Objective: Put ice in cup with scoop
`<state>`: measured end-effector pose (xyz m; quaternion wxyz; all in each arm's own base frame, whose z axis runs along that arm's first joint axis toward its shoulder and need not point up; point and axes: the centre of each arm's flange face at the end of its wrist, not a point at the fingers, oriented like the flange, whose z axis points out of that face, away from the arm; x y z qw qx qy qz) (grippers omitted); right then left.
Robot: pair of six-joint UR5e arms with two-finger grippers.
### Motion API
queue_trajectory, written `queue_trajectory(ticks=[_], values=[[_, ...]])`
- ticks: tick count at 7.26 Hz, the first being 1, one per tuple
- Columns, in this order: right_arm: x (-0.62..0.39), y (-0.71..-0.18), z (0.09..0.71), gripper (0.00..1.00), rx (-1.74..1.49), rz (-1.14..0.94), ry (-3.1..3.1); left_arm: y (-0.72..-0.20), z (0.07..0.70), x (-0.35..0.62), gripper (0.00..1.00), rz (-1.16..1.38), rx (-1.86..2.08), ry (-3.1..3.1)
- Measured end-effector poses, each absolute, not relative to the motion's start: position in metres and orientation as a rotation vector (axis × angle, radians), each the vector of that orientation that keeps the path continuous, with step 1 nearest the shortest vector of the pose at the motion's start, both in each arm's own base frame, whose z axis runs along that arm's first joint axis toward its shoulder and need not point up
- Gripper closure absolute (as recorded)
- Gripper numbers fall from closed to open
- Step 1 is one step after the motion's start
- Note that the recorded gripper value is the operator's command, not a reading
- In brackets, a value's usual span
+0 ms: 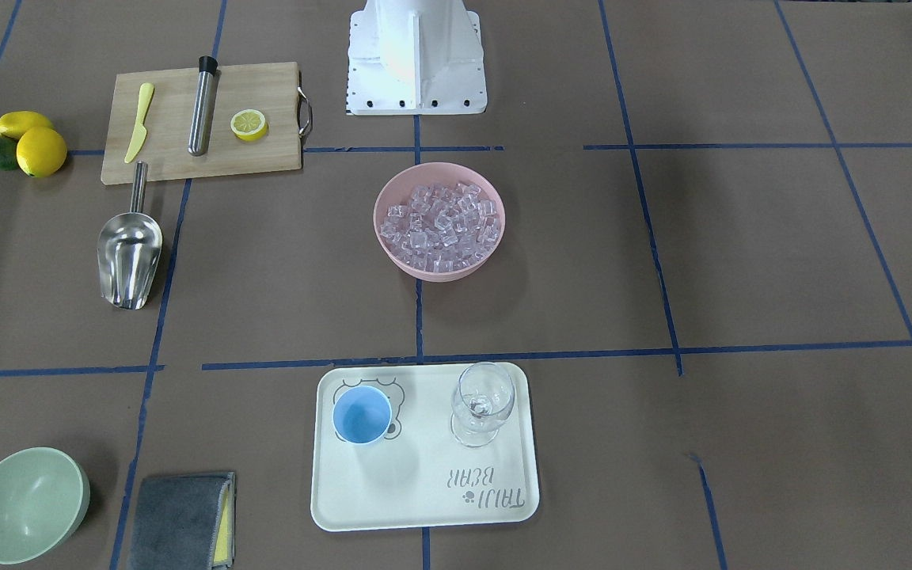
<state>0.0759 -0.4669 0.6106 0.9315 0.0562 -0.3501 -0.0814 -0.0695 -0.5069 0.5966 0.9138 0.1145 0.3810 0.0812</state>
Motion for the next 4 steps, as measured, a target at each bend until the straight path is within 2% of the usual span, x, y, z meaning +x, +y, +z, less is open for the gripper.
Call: queue_trajectory(ticks=[4], values=[[0.049,-0.493,0.586,0.0,0.168,-0.183,-0.73,-0.529,0.563,-0.062,0.0,0.296,0.573,0.775]])
